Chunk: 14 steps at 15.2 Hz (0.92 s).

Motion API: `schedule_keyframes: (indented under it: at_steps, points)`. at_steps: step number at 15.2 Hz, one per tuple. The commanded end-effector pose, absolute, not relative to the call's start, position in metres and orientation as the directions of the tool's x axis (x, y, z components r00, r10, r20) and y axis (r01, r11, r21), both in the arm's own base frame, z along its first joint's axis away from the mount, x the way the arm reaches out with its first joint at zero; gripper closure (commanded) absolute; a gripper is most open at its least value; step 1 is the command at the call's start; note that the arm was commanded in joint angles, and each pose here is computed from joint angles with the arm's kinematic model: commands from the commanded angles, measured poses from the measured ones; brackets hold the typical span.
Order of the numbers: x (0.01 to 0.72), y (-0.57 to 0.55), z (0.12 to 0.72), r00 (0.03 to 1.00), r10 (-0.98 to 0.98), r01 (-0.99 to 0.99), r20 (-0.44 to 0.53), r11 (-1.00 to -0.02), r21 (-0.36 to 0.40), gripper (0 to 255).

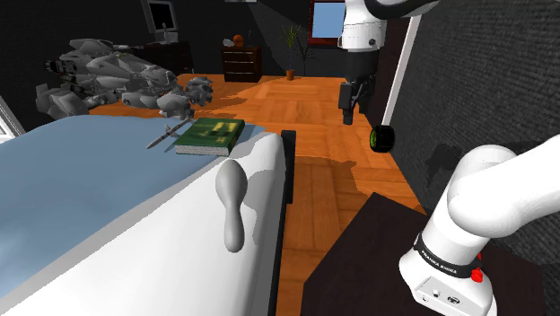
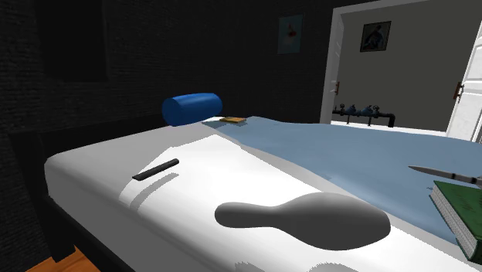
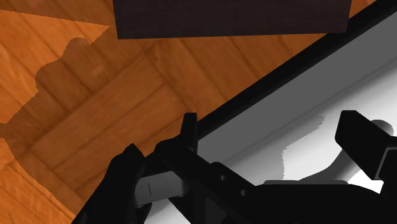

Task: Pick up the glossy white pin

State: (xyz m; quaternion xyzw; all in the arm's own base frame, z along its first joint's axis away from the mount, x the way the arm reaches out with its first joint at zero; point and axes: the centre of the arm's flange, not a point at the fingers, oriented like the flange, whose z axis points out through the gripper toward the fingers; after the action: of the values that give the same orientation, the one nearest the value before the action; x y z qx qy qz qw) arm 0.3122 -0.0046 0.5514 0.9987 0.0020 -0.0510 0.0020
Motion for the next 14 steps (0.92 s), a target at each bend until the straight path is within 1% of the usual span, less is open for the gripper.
schedule_keyframes:
  at_steps: [1, 14]
  points:
    - [0.312, -0.005, 0.551, 0.995, 0.004, 0.004, -0.102, -1.000, 0.004, 0]
    - [0.379, 0.111, 0.446, 0.980, -0.193, -0.192, -0.050, -0.981, 0.032, 0]
